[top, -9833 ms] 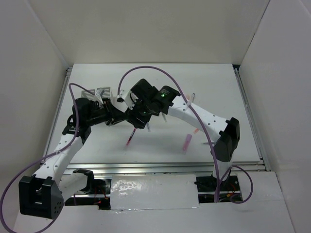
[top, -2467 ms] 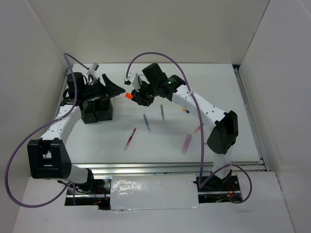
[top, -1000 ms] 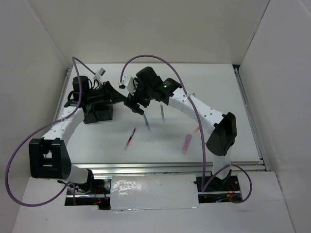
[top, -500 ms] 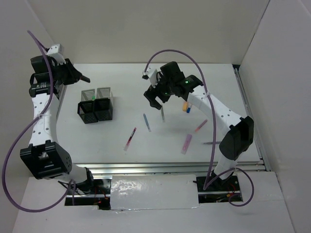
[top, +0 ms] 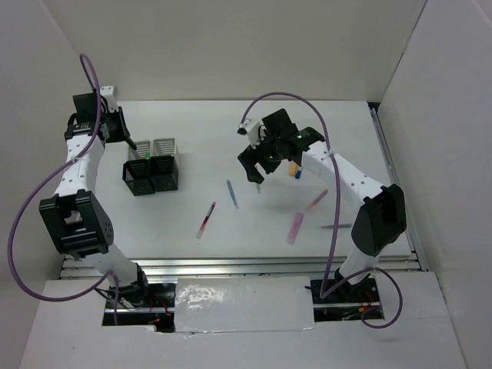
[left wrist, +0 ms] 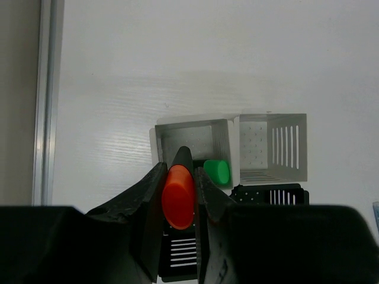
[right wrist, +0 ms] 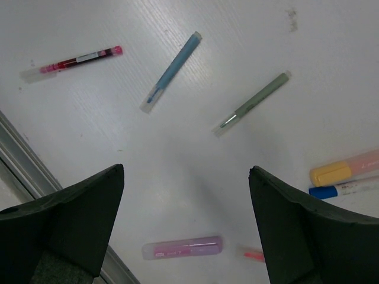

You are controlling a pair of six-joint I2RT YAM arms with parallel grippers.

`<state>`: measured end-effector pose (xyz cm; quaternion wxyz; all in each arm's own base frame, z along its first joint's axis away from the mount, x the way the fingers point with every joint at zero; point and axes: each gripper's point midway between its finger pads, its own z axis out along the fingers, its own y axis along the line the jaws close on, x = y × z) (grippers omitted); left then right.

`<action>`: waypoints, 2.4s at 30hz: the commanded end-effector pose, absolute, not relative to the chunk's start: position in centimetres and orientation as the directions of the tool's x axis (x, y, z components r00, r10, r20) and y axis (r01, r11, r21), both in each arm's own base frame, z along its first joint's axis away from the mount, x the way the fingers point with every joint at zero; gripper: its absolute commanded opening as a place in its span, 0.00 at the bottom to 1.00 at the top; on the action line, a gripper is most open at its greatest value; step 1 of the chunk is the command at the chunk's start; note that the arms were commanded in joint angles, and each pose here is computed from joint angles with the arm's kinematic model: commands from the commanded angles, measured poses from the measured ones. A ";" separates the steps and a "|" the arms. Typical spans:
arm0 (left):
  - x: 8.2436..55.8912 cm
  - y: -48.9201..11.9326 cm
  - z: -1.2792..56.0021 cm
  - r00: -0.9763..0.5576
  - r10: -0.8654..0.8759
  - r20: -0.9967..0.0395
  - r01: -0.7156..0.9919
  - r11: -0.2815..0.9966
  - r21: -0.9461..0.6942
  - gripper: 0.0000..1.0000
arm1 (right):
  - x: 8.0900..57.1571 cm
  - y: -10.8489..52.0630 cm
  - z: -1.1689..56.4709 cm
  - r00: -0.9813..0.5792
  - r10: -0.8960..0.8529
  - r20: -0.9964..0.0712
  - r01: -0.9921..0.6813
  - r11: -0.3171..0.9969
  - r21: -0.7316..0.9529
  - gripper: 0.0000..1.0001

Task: Sort the stationery into containers
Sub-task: Place the pen in the storage box, then pick up the pen from the center of the board.

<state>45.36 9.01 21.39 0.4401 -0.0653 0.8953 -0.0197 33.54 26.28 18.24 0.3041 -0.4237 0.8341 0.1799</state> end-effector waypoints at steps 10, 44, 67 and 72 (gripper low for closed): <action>47.8 8.2 19.7 -0.607 -0.011 -0.795 -0.059 0.998 0.031 0.20 | 35.8 23.1 20.5 -0.489 -0.505 -0.712 -0.735 0.678 0.025 0.87; 45.8 3.8 26.2 -0.462 -0.069 -0.884 0.056 0.993 -0.107 0.62 | 47.6 8.6 12.1 -0.811 0.101 -0.576 0.053 0.994 0.100 0.41; 45.0 3.2 26.6 -0.471 -0.094 -0.877 0.060 0.989 -0.138 0.67 | 49.9 6.6 6.7 -0.876 0.149 -0.460 0.088 0.984 0.152 0.48; 44.9 2.9 26.4 -0.481 -0.105 -0.871 0.063 0.986 -0.154 0.67 | 50.0 6.5 6.1 -0.879 0.152 -0.452 0.098 0.985 0.141 0.48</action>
